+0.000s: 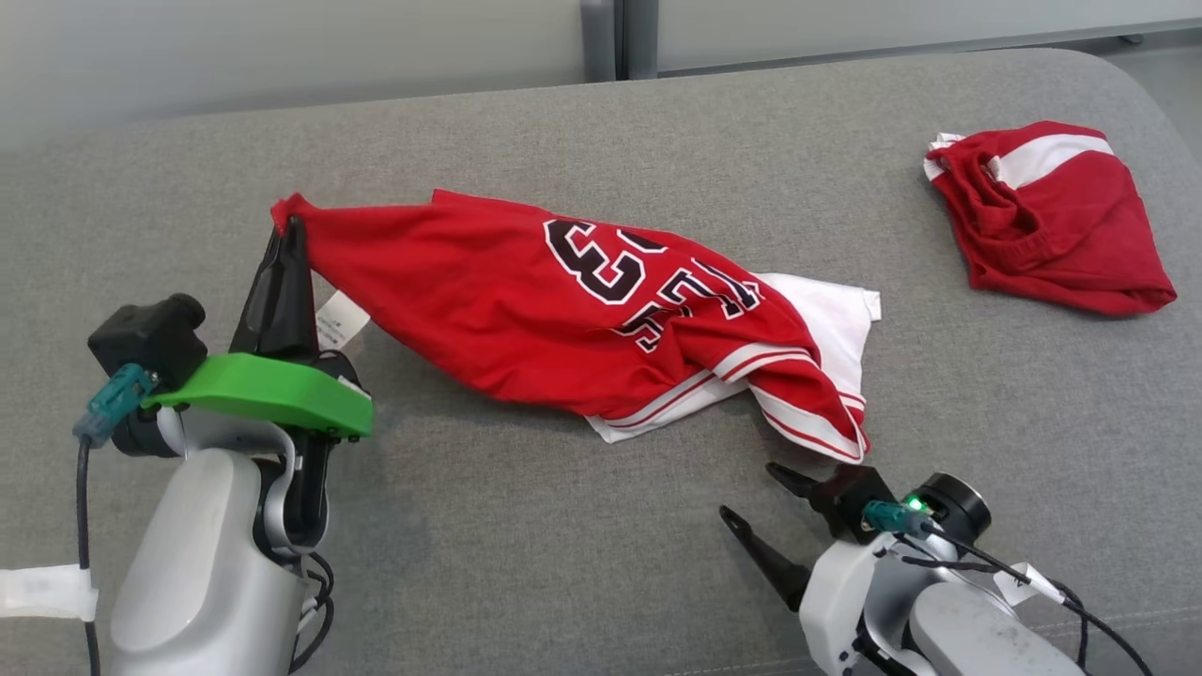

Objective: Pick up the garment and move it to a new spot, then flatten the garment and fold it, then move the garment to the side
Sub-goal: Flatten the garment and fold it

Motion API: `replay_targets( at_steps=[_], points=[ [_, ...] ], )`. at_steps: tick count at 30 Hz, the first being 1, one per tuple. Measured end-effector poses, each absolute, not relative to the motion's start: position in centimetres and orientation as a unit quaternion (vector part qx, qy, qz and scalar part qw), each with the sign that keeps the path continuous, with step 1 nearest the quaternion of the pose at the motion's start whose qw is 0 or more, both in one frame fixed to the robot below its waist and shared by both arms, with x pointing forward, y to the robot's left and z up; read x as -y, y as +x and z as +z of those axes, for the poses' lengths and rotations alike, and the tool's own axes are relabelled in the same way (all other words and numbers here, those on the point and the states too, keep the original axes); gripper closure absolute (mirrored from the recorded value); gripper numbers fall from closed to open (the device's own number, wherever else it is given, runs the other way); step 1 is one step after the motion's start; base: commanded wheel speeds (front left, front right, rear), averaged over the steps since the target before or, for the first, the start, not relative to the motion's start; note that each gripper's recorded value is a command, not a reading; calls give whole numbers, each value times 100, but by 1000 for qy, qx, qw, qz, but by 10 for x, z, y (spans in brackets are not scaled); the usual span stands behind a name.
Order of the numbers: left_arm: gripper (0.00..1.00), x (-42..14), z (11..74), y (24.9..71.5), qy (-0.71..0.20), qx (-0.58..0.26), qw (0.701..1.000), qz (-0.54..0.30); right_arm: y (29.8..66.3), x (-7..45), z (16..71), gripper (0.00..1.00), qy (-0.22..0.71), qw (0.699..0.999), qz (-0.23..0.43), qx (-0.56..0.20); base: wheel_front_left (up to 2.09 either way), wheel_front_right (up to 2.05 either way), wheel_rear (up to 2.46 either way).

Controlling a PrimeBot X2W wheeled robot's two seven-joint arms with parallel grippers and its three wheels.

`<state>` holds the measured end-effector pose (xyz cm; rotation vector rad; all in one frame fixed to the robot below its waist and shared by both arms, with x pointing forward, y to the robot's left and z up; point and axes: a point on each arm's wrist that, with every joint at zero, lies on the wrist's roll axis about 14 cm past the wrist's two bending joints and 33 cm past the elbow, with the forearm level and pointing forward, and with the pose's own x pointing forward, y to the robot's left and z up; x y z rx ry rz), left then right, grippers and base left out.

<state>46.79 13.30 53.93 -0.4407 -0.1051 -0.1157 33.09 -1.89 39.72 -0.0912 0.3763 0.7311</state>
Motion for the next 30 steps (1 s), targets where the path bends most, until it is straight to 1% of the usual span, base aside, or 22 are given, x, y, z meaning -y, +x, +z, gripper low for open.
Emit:
replay_targets(
  at_steps=[4, 7, 10, 20, 23, 30],
  points=[
    [100, -135, 540, 455, -216, 56, 973, -54, 337, 42, 384, 0, -83, 914, 339, -208, 0, 0, 0],
    [100, -136, 541, 447, -216, 59, 973, -53, 361, 55, 396, 0, -111, 923, 321, -184, 0, 0, 0],
    [100, -141, 537, 438, -212, 56, 975, -43, 376, 52, 412, 0, -120, 926, 322, -158, 0, 0, 0],
    [100, -148, 531, 419, -216, 53, 975, -25, 390, 67, 424, 0, -226, 912, 321, -118, 0, 0, 0],
    [100, -147, 528, 414, -220, 50, 974, -25, 394, 74, 431, 0, -232, 917, 308, -107, 0, 0, 0],
    [100, -142, 526, 413, -226, 47, 973, -27, 399, 94, 433, 0, -238, 924, 280, -110, 0, 0, 0]
  ],
)
